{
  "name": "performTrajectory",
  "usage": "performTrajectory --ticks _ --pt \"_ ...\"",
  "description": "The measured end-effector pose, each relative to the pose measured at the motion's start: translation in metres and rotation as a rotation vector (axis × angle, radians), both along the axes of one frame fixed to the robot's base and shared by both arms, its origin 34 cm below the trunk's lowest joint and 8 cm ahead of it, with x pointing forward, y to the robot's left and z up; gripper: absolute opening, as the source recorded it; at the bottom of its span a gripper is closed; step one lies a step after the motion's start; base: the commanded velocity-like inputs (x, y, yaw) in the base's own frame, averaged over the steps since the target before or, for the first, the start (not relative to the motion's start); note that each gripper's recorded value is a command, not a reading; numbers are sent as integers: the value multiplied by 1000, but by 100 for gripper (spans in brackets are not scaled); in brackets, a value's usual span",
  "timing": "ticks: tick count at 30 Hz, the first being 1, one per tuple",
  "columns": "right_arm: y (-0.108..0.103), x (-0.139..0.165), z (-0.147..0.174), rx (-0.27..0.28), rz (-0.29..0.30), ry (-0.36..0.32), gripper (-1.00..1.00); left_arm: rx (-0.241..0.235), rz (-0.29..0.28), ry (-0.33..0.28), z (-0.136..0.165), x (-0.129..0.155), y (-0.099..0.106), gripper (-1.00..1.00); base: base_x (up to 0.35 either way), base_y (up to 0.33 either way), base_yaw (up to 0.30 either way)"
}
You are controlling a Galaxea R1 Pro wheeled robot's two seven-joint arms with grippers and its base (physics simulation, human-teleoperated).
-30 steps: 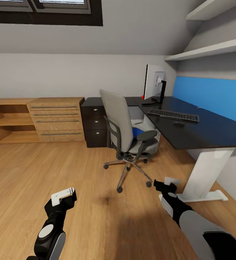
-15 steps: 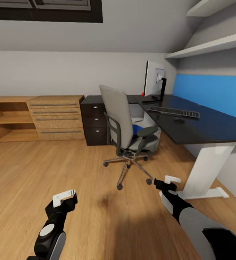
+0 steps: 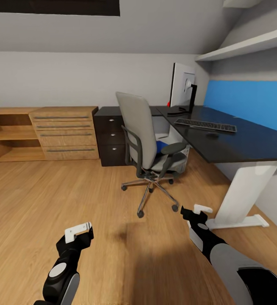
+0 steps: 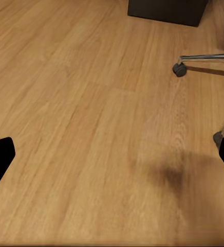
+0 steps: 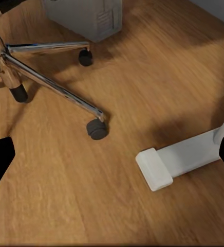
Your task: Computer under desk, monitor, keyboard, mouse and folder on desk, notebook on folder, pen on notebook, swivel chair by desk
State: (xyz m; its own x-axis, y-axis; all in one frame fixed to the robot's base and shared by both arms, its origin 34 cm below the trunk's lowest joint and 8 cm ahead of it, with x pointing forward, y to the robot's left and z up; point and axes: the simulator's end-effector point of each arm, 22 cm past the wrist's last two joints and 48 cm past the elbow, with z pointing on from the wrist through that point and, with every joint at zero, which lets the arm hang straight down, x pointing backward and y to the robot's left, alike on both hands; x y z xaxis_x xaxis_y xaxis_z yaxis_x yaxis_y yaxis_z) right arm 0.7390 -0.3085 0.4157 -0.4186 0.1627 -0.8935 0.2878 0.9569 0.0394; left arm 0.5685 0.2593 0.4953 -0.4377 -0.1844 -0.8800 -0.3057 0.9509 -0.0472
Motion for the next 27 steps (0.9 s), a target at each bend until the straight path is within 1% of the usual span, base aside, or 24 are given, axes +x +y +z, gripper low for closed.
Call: performTrajectory --ticks 8,16,27 --pt "-3 -3 -22 -3 -4 30 100 0 -4 33 -17 -1 -2 100 0 0 0" --pt "-2 -3 -21 -2 -2 27 100 2 -4 34 -17 -1 -1 100 23 0 0" --pt "-4 0 -13 -7 -10 -13 100 6 -4 35 -17 -1 0 100 265 0 0"
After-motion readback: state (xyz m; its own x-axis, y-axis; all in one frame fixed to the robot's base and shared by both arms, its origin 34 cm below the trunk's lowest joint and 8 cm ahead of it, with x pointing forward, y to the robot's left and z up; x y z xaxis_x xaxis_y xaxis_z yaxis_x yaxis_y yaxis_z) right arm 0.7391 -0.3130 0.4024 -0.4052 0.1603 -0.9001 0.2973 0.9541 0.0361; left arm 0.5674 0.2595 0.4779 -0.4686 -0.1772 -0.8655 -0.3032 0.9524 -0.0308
